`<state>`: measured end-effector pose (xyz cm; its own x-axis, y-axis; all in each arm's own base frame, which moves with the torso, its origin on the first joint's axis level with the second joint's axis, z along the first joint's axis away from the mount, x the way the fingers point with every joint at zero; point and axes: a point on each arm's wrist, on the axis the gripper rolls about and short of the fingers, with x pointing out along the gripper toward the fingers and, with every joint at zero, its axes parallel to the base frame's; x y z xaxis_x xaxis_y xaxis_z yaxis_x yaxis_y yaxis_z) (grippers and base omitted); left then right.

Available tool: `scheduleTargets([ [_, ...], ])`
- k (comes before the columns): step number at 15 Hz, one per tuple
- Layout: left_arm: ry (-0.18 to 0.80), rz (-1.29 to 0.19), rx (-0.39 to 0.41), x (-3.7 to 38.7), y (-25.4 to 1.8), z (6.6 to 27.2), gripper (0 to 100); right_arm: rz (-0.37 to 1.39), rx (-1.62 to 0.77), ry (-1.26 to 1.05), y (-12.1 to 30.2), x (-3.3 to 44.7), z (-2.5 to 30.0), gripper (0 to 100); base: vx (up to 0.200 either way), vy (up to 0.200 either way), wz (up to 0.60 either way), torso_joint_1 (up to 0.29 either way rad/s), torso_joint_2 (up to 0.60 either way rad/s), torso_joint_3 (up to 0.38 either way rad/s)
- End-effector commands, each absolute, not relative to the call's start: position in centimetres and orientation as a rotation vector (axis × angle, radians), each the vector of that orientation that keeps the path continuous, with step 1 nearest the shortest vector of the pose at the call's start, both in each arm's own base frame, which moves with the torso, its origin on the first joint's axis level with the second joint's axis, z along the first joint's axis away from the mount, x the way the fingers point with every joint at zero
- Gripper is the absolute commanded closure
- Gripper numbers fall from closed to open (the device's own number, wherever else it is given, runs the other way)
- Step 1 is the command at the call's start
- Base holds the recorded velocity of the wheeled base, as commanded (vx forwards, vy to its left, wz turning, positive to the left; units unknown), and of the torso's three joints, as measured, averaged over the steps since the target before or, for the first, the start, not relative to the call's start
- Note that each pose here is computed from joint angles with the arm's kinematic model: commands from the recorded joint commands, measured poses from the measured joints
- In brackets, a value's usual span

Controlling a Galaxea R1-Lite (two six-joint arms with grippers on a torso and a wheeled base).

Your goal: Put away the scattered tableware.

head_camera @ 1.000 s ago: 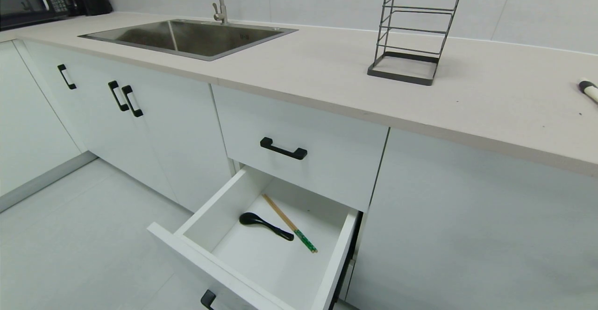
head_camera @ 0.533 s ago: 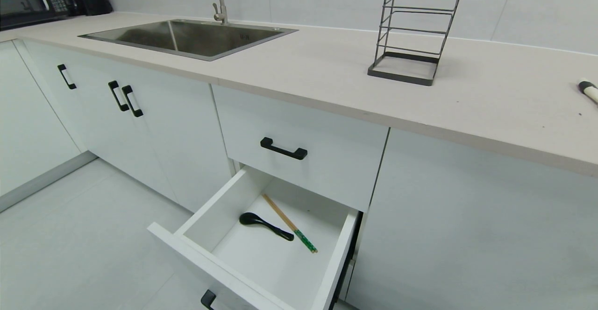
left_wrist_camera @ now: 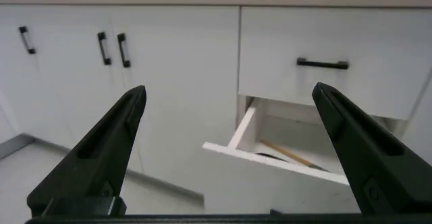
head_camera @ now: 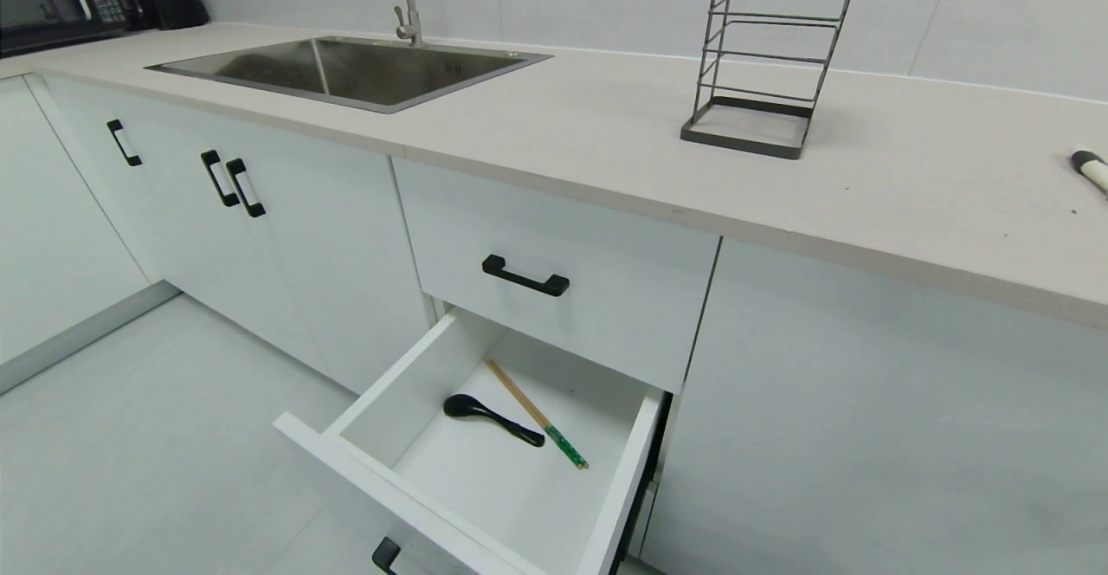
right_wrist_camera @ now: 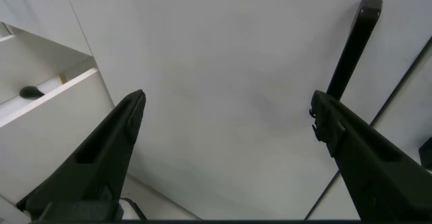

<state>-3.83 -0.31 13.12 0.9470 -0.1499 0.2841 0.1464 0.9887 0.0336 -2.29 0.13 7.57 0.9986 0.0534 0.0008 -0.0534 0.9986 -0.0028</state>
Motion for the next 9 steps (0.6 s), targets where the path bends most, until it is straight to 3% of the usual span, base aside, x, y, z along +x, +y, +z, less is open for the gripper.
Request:
scheduleTargets([
  [1,-0.09,-0.312,-0.01,-3.1,-0.5,13.7,0,0.054,-0.002,0.0,0.1,-2.3,7.5,0,0.0,0.0,0.0,0.0,0.0,0.0],
  [2,0.077,-0.379,-0.037,-2.6,-0.6,12.6,0,0.054,-0.002,0.0,0.1,-2.3,7.5,0,0.0,0.0,0.0,0.0,0.0,0.0],
  [3,0.141,-0.398,-0.05,-2.4,-0.6,12.2,0,0.054,-0.002,0.0,0.1,-2.3,7.5,0,0.0,0.0,0.0,0.0,0.0,0.0],
  [5,0.392,-0.423,-0.079,-0.4,-0.8,11.1,0,0.054,-0.002,0.0,0.1,-2.3,7.5,0,0.0,0.0,0.0,0.0,0.0,0.0],
  [9,0.577,-0.417,-0.106,2.1,-1.0,11.1,0,0.054,-0.002,0.0,0.1,-2.3,7.5,0,0.0,0.0,0.0,0.0,0.0,0.0],
])
